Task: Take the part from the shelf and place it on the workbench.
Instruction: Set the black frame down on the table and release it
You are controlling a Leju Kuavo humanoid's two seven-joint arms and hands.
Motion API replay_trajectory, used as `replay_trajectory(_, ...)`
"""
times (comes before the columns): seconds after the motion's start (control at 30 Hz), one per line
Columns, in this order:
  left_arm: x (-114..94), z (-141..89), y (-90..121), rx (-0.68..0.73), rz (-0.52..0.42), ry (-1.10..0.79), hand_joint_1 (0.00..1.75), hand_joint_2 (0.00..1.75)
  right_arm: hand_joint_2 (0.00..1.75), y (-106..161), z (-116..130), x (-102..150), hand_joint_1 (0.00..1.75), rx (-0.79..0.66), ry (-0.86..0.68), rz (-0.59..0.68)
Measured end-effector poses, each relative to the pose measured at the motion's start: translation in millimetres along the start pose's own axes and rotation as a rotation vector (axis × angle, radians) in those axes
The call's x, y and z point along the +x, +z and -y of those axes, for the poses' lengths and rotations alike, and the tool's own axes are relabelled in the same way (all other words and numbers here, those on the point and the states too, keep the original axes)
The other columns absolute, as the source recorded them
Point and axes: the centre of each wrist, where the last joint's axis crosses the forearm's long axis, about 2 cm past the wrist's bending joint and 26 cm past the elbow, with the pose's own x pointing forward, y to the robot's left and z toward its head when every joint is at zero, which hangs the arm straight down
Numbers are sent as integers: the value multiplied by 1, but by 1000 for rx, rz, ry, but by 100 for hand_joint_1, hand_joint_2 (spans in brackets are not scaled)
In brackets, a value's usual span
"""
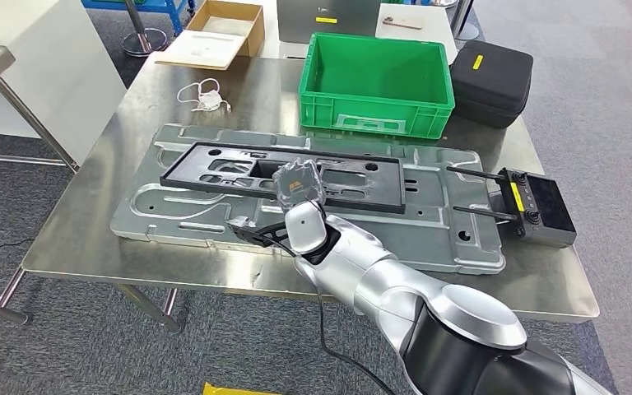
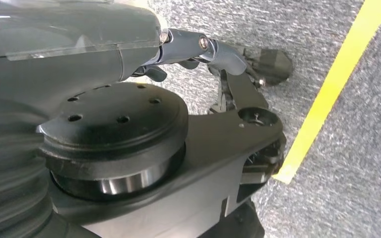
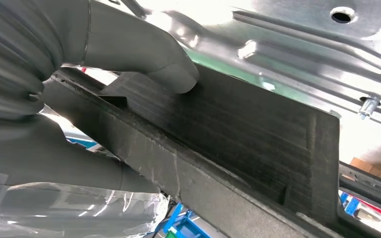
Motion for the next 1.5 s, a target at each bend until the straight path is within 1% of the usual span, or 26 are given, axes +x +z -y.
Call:
replay_trajectory(0.5,0,-2,0,21,-20,37,0,175,175,0,3,3,175,-3,-13,15)
replay_trajectory(0.63,0,-1,0,15,-35,36,0,175,0,0,3,3,0,-2,-16,18)
replay_trajectory(0.83,1,-2,0,10,-46,23,0,175,0,0,4,3,0,-5,-14,19)
replay_trajectory(0.97,1,-2,0,18,-33,31,0,0,0,0,5,3,0,-7,-10,20)
replay_trajectory(1.1,1,-3,0,27,-14,49,0,0,0,-1,6,2,0,-9,-15,18)
replay_trajectory(1.5,1,-3,0,32,-14,39,0,0,0,-1,5,1,0,-15,-19,15)
